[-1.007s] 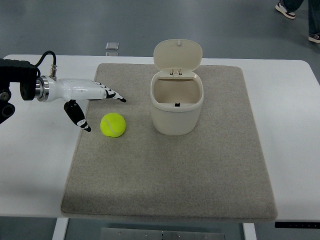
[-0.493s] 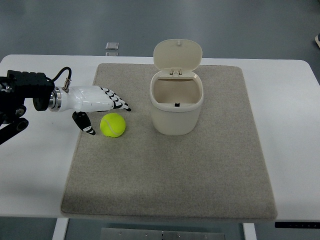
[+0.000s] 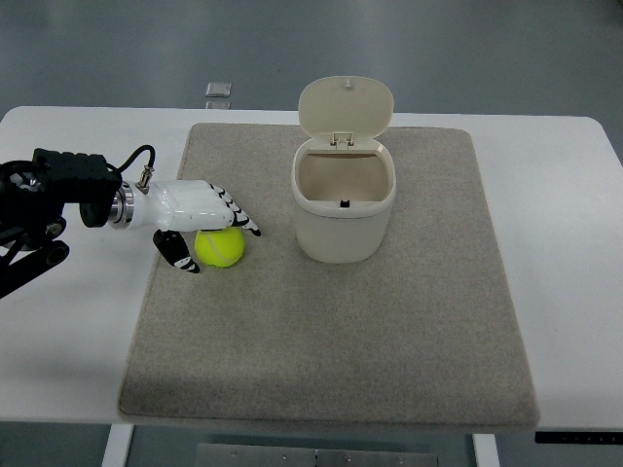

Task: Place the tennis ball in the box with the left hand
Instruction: 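Close the left hand fingers around the tennis ball and lift it, then carry the ball with the left hand over the cream bin opening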

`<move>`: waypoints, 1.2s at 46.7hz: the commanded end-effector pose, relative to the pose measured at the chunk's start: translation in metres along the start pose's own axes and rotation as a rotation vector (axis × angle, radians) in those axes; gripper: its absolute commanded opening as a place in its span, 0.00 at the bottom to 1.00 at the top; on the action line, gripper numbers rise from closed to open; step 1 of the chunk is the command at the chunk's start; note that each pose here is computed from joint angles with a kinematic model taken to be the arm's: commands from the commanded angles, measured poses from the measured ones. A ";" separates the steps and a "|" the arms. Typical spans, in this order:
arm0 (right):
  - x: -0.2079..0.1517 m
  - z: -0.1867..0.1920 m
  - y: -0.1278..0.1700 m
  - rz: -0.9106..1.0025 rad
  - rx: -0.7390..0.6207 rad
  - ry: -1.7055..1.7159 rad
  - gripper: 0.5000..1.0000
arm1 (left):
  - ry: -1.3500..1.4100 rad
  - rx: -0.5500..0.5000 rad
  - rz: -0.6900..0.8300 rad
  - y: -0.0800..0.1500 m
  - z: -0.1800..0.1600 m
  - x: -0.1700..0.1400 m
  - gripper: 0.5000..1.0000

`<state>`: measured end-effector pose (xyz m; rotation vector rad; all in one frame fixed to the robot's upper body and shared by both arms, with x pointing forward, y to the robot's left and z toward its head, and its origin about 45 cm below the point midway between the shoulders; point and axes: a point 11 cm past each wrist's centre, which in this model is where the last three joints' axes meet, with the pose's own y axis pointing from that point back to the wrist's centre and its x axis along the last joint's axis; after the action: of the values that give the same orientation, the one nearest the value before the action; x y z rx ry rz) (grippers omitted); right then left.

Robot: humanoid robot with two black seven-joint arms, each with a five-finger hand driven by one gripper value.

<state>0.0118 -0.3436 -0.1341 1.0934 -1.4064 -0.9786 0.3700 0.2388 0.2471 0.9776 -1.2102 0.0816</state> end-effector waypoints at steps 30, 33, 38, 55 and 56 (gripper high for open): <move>0.000 0.000 0.000 0.000 0.000 0.000 0.81 | -0.087 0.038 0.027 0.007 -0.009 0.009 0.00; 0.000 0.000 0.000 0.000 0.000 0.000 0.81 | -0.106 0.053 0.045 0.015 -0.013 0.016 0.00; 0.000 0.000 0.000 0.000 0.000 0.000 0.81 | -0.154 0.067 0.100 0.026 -0.016 0.034 0.00; 0.000 0.000 0.000 0.000 0.000 0.000 0.81 | -0.306 -0.022 0.316 0.039 0.021 0.086 0.00; 0.000 0.000 0.000 0.000 0.000 0.000 0.81 | -0.313 -0.032 0.325 0.039 0.025 0.088 0.00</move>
<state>0.0119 -0.3436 -0.1341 1.0936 -1.4067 -0.9784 0.3712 0.2173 0.3357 0.8107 -1.6223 0.1798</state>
